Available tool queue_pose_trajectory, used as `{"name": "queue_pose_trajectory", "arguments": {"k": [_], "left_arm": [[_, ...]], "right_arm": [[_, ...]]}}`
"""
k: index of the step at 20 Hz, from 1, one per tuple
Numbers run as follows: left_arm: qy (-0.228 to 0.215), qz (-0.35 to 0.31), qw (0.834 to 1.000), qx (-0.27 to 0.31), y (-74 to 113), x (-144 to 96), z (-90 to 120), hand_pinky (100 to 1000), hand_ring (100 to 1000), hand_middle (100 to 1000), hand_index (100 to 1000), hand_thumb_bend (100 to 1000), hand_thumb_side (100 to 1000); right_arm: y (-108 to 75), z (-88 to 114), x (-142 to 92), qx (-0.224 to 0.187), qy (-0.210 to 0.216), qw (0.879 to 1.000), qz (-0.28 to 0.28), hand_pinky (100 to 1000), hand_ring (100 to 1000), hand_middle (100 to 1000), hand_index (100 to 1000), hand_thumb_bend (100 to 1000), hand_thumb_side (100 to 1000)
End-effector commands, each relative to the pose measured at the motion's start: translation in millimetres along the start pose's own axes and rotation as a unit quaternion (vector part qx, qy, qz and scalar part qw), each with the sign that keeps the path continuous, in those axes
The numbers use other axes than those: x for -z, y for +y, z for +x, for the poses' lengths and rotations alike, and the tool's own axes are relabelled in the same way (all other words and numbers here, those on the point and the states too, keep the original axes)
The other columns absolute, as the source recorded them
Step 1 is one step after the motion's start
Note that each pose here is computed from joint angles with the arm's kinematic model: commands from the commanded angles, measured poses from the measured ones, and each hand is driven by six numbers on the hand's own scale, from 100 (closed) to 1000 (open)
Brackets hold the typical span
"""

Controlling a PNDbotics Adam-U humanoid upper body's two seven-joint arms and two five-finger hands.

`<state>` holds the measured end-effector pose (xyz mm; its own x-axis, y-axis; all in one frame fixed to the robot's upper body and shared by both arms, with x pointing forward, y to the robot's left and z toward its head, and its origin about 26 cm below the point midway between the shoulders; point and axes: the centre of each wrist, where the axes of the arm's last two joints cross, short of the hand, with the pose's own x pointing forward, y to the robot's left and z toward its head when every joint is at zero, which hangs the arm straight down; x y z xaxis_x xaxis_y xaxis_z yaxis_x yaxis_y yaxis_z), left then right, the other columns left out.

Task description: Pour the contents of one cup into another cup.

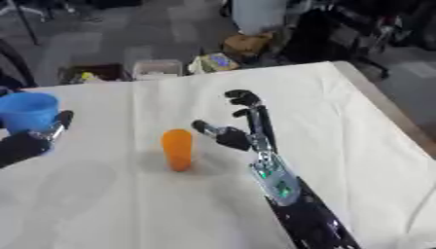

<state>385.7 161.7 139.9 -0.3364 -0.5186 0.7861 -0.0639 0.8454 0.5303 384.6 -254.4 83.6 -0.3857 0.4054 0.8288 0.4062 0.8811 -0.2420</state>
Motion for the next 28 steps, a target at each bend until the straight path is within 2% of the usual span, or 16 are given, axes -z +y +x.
{"name": "queue_pose_trajectory", "arguments": {"k": [1,4,5,8,9,10,15,17,18,20,22,26,28], "left_arm": [[0.006,0.025,1.0,-0.015,-5.7,6.8,-16.3,379,270,152,448,504,315],[-0.01,0.023,1.0,-0.017,-15.0,8.4,-22.2,414,316,177,469,664,334],[-0.022,0.019,0.999,-0.015,-17.6,8.5,-20.9,419,325,184,474,687,334],[-0.059,0.016,0.998,0.0,-24.9,7.0,-13.8,449,411,263,525,855,329],[-0.069,0.016,0.997,0.01,-27.9,5.5,-12.7,452,420,271,530,873,323],[-0.076,0.016,0.997,0.021,-30.8,4.0,-12.8,466,462,316,561,994,299],[-0.084,0.021,0.992,0.09,-46.5,-5.9,-30.7,497,548,415,629,1000,328],[-0.077,0.023,0.991,0.108,-50.8,-9.0,-42.5,533,621,505,698,1000,352],[-0.074,0.024,0.99,0.114,-52.3,-10.1,-48.1,578,694,598,760,1000,392],[-0.071,0.025,0.99,0.121,-53.6,-11.5,-56.3,659,777,741,859,1000,465],[-0.07,0.029,0.99,0.12,-53.1,-11.5,-60.1,718,833,813,903,1000,530],[-0.077,0.05,0.991,0.095,-47.8,-12.5,-55.6,742,861,854,917,1000,616],[-0.083,0.063,0.992,0.071,-42.0,-14.5,-46.4,741,853,856,916,1000,628]], "right_arm": [[-15.2,24.7,16.0,0.016,-0.035,0.997,-0.07,632,775,778,747,839,388],[-19.2,47.5,22.1,0.027,-0.077,0.992,-0.099,659,779,776,748,835,396],[-19.6,55.5,23.3,0.029,-0.093,0.99,-0.103,664,779,774,747,836,397],[-19.2,77.5,24.3,0.034,-0.138,0.985,-0.103,681,775,768,743,834,407],[-18.9,83.3,23.9,0.036,-0.148,0.983,-0.101,682,775,768,743,834,407],[-18.8,87.7,23.6,0.038,-0.156,0.982,-0.099,680,770,763,738,832,409],[-18.7,94.5,21.8,0.045,-0.16,0.982,-0.093,665,758,751,725,824,409],[-18.6,94.1,21.4,0.046,-0.158,0.982,-0.091,660,753,746,717,821,408],[-18.5,94.0,21.3,0.047,-0.157,0.982,-0.091,659,752,744,716,819,407],[-18.3,94.1,21.2,0.047,-0.157,0.982,-0.09,655,749,741,712,818,408],[-18.2,93.3,20.9,0.046,-0.156,0.983,-0.089,652,747,739,710,816,408],[-18.4,91.8,20.5,0.045,-0.154,0.983,-0.089,646,743,736,708,815,407],[-18.7,90.7,20.3,0.043,-0.152,0.983,-0.089,644,742,736,708,815,407]]}}
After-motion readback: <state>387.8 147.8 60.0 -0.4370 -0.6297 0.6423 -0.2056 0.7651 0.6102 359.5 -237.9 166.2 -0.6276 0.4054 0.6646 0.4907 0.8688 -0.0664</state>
